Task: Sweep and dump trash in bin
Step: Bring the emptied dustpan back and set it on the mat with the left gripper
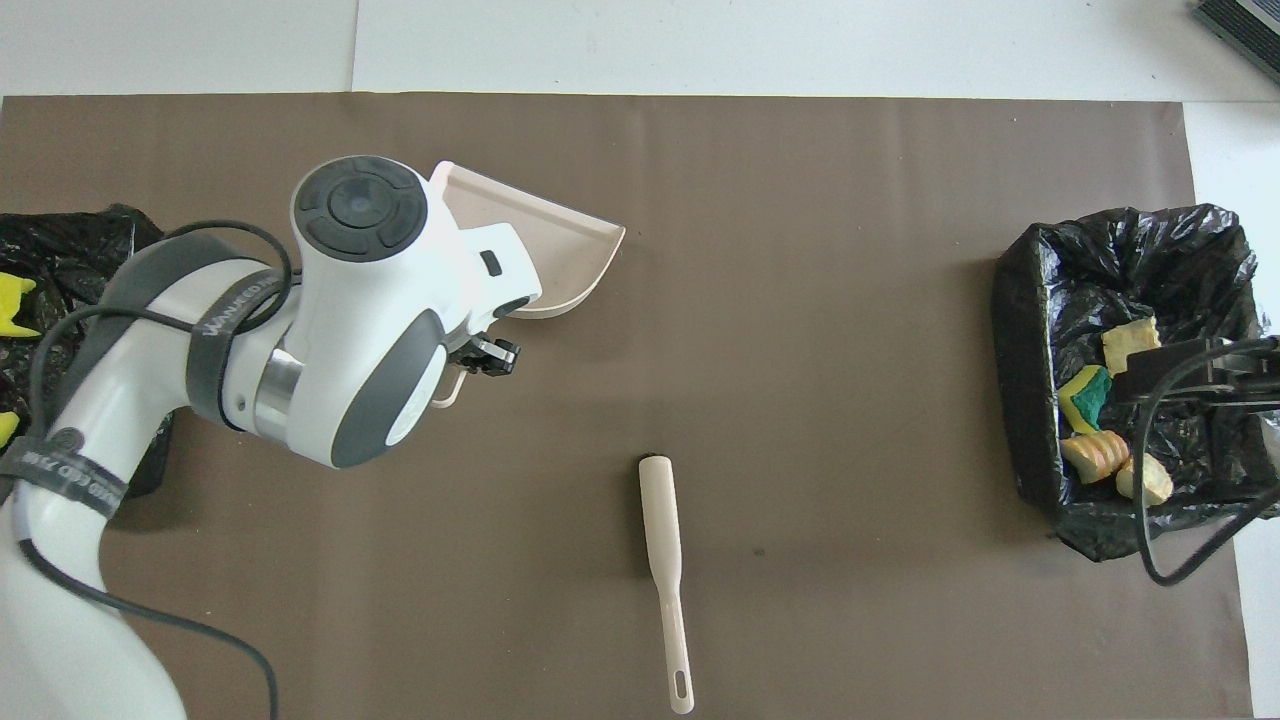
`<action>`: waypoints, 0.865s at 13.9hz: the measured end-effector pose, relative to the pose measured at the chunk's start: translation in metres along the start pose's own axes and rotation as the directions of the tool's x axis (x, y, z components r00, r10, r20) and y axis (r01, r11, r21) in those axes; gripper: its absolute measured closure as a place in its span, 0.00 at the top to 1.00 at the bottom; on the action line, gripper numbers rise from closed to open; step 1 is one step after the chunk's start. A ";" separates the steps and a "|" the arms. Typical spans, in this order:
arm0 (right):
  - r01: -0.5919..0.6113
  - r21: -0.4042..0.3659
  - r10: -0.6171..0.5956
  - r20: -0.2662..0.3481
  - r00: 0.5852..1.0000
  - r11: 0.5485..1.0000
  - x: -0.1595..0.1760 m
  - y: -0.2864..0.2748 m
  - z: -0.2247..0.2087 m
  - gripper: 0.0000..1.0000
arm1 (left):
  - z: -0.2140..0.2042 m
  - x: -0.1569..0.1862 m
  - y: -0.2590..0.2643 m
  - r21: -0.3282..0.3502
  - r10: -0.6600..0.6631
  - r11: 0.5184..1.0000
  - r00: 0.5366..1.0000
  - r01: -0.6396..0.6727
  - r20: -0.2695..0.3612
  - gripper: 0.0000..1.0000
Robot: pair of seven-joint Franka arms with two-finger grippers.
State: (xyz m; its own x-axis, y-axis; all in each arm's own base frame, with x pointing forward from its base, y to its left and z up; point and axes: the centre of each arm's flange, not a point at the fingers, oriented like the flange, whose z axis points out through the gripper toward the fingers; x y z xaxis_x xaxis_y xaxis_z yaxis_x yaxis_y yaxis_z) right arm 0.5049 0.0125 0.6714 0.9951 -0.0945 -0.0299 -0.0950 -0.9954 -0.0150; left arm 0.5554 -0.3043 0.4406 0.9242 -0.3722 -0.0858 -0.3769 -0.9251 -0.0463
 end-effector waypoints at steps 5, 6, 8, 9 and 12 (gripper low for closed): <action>0.000 0.000 0.000 0.000 1.000 1.000 0.000 0.000 0.000 1.00 | 0.002 0.028 0.051 -0.102 -0.178 0.980 0.982 0.172 -0.061 0.32; 0.000 0.000 0.000 0.000 1.000 1.000 0.000 0.000 0.000 1.00 | 0.002 0.029 0.060 -0.111 -0.191 0.977 0.979 0.183 -0.066 0.32; 0.000 0.000 0.000 0.000 1.000 1.000 0.000 0.000 0.000 1.00 | 0.001 0.033 0.080 -0.123 -0.210 0.972 0.975 0.199 -0.080 0.32; 0.000 0.000 0.000 0.000 1.000 1.000 0.000 0.000 0.000 1.00 | 0.002 0.036 0.087 -0.127 -0.221 0.969 0.972 0.210 -0.084 0.32; 0.000 0.000 0.000 0.000 1.000 1.000 0.000 0.000 0.000 1.00 | 0.017 0.043 0.112 -0.128 -0.232 0.967 0.969 0.220 -0.081 0.32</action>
State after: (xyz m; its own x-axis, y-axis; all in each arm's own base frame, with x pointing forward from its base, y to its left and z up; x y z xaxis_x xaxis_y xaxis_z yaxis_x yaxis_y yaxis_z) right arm 0.5049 0.0125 0.6714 0.9951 -0.0945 -0.0299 -0.0950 -0.9954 -0.0150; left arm 0.5519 -0.4224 0.4153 0.9883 -0.1525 0.0080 -0.1527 -0.9862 0.0640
